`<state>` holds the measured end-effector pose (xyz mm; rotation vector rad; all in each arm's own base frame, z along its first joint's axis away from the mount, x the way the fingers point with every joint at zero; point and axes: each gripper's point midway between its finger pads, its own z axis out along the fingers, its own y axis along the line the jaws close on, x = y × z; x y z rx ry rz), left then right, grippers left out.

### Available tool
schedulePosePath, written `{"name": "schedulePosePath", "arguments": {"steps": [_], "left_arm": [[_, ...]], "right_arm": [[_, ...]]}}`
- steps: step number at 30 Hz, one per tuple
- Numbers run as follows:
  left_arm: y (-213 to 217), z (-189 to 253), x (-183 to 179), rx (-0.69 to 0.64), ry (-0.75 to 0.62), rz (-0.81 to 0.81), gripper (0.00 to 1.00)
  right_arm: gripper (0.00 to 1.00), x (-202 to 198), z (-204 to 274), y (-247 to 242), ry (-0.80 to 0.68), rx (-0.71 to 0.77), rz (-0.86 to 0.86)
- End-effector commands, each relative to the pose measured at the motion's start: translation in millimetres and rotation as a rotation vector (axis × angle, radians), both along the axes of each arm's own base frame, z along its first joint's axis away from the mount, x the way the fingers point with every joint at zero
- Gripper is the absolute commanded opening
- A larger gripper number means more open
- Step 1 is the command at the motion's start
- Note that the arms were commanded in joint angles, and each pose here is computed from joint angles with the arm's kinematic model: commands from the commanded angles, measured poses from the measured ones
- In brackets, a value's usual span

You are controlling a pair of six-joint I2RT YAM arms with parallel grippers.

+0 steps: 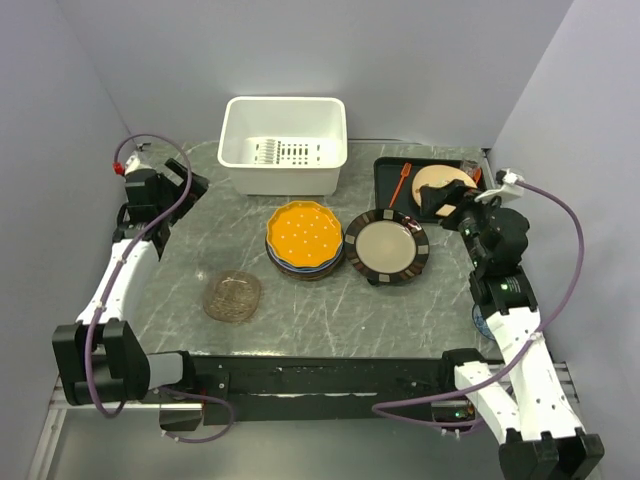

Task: Place the plates into the plastic bin on the countertop
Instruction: Pick up the plate at the center of the board.

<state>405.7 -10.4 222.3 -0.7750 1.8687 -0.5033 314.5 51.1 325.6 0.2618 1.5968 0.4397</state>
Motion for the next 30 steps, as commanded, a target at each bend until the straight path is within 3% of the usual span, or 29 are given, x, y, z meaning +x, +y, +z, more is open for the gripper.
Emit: {"name": "schedulePosePath", "arguments": {"steps": [1, 10, 21, 30], "left_arm": [[-38.6, 72.3, -13.0, -0.012, -0.226, -0.233, 0.99], [-86.3, 73.2, -28.5, 0.148, -0.112, -0.455, 0.99], [-127.4, 41.6, -31.1, 0.109, 0.004, -0.682, 0.99], [-150.7, -10.4, -30.9, 0.094, 0.194, -0.772, 0.84]], "right_arm": [[1.00, 0.3, -13.6, 27.4, 0.075, 0.025, 0.147], [1.00, -2.2, -18.8, 70.5, 0.106, -0.003, 0.252], [0.99, -2.3, -47.7, 165.2, 0.251, 0.000, 0.429], [0.87, -3.0, -73.5, 210.1, 0.330, 0.006, 0.513]]}}
